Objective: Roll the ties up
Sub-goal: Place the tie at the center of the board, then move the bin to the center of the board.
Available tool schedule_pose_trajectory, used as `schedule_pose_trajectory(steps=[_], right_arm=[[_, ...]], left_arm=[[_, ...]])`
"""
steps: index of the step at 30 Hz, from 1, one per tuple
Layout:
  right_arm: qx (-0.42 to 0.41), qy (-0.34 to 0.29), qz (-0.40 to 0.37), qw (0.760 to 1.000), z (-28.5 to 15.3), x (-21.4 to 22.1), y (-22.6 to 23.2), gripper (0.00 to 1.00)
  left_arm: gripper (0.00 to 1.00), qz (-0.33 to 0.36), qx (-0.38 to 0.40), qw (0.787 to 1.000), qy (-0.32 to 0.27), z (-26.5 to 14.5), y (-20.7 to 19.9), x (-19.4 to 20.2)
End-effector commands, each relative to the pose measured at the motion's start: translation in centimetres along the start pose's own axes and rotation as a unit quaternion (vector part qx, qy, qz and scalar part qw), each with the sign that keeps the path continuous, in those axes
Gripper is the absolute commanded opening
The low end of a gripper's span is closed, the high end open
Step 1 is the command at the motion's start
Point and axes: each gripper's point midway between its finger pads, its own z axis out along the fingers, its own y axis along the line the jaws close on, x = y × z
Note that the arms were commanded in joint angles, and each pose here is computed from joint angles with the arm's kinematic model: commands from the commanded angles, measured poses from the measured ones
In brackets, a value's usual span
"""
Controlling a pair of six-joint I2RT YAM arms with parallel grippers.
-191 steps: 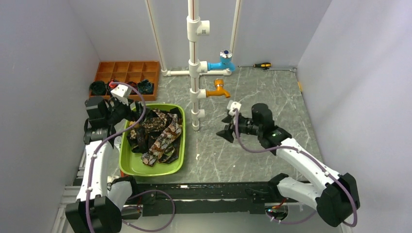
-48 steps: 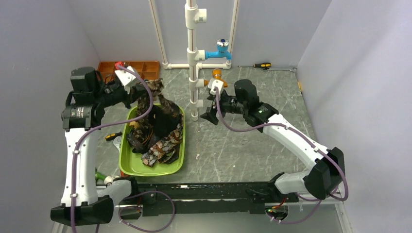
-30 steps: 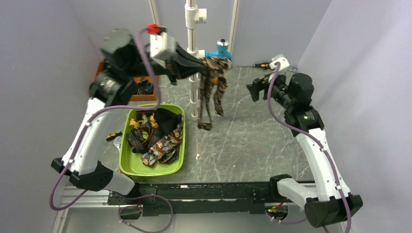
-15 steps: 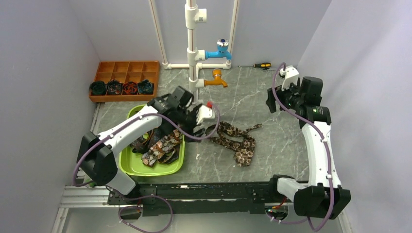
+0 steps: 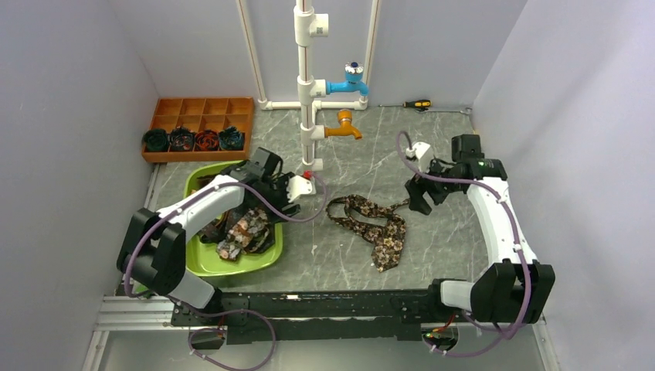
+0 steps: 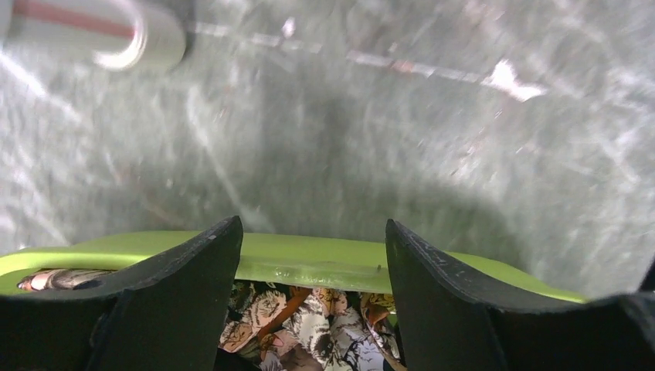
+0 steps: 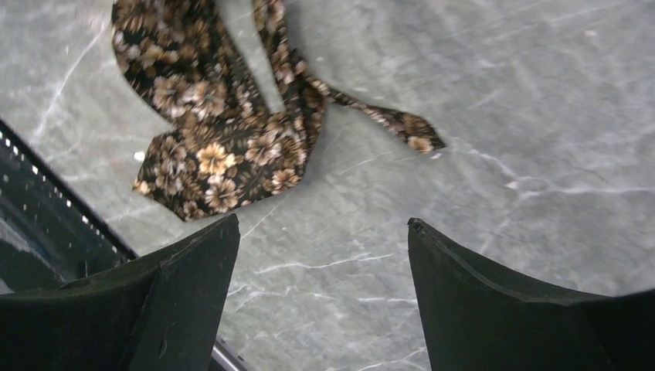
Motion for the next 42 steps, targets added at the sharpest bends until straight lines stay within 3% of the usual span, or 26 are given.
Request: schedule_pose_trajectory(steps=[1,6,10,16,20,24,30,33,38,42], right_arm=[[-0.046,0.040,-0.048,0.997,1.5,2.4,2.3,0.80],[-0.087,0.065,-0.063,0.992,3.8,4.1,4.7,0.75],[-0.079,0.066,-0.054,0.993,6.2,4.6,4.7,0.75],[-0.014,0.010,-0.058,0.998,8.6,0.7,1.8,0.77],[-0.017,0.000,-0.124,0.992,10.5,0.0,1.8,0.83],[-0.047,0.034,-0.173,0.983,12.9,0.7,2.4,0.83],[-0.060,0.090,-0.202,0.973,15.6,3.2,1.3,0.66],[-0.085,0.091,-0.224,0.967,15.2,3.0,2.0,0.39],[-0.077,0.026,-0.248,0.965,12.2,-1.4,2.7,0.00],[-0.005,0.046,-0.266,0.963,9.8,-1.2,-0.1,0.00]], left_arm=[[0.72,-0.005,-0.022,0.994,0.109,-2.1,0.3,8.4],[0.74,-0.013,-0.047,0.992,0.117,-4.2,1.3,11.5],[0.83,0.001,-0.044,0.999,0.021,-5.6,1.5,7.2],[0.87,0.022,-0.039,0.992,-0.115,-7.3,1.0,0.6],[0.89,0.059,-0.038,0.986,-0.153,-7.1,0.0,-1.7],[0.90,0.075,-0.027,0.985,-0.155,-6.3,-1.0,-2.8],[0.90,0.081,-0.022,0.982,-0.170,-6.3,-2.0,-3.2],[0.89,0.099,-0.014,0.980,-0.172,-6.0,-3.0,-3.0],[0.86,0.159,0.022,0.974,-0.157,-3.6,-6.1,-3.1],[0.81,0.202,0.024,0.966,-0.160,-1.3,-6.7,-5.2]])
